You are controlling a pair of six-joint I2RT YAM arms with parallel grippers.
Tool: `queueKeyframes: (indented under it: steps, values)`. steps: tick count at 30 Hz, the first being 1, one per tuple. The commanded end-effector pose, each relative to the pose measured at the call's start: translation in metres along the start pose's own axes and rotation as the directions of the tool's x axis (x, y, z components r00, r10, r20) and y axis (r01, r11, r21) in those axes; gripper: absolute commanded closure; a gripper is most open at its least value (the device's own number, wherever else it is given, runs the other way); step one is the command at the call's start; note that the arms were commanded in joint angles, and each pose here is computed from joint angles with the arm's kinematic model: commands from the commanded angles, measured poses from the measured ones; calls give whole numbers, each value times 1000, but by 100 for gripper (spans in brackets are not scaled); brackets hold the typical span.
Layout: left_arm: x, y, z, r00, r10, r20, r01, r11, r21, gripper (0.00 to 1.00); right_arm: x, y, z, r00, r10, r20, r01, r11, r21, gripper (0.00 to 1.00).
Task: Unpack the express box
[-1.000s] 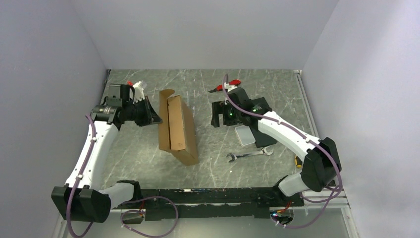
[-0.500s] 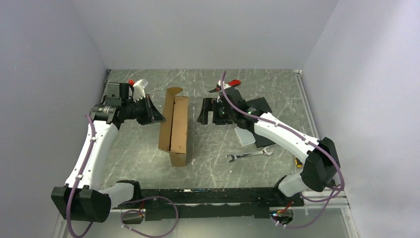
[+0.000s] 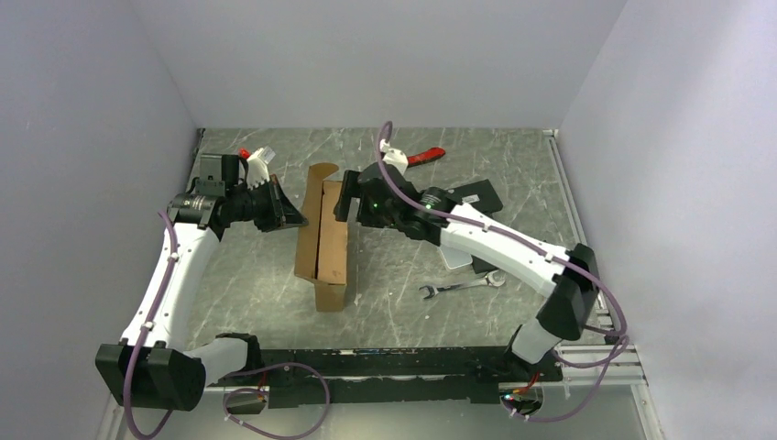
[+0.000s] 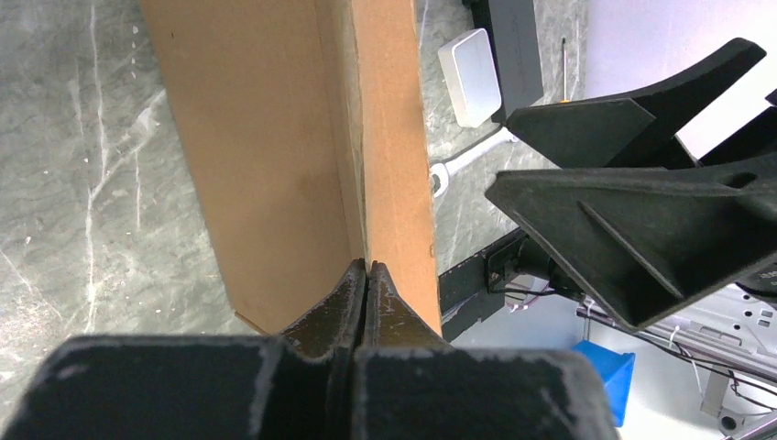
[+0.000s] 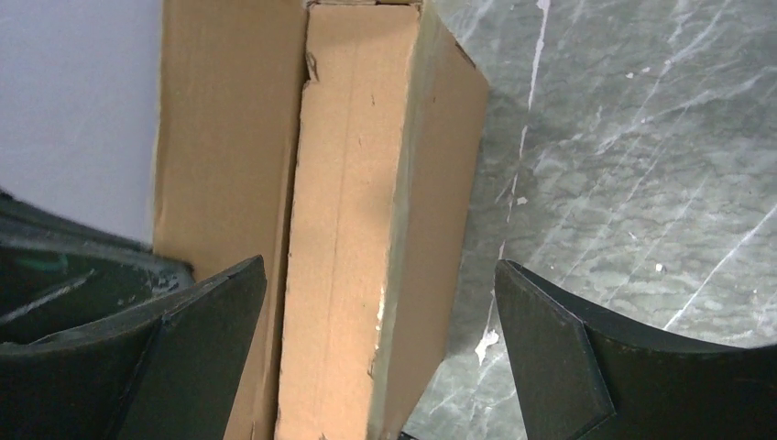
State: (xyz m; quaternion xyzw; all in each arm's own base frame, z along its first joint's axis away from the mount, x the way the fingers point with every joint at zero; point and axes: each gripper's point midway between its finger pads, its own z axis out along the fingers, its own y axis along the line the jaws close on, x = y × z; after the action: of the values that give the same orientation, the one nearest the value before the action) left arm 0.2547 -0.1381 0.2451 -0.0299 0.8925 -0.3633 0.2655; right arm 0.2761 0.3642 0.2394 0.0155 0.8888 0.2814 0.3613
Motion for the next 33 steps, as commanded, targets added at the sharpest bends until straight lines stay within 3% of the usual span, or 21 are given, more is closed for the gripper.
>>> queueKeyframes:
  steps: [1, 13, 18, 24, 33]
  values:
    - [-9, -18, -10, 995, 72, 62, -76, 995, 65, 100, -8, -19, 6, 997, 40, 64, -51, 981, 187, 0]
    - [-13, -24, -14, 994, 75, 77, -81, 994, 72, 100, 23, 11, 31, 997, -53, -58, 58, 993, 101, 5]
    - [-18, -27, -21, 991, 94, 91, -99, 994, 47, 100, 32, -8, 32, 997, -40, -59, 47, 991, 127, 5]
    - [-17, -25, -28, 986, 124, 108, -127, 992, 16, 100, 53, -30, 33, 986, -93, -136, 96, 995, 11, 3]
    - [-18, -31, -36, 980, 164, 115, -168, 986, 21, 100, 56, -82, 37, 987, -5, -160, 10, 1000, 27, 3]
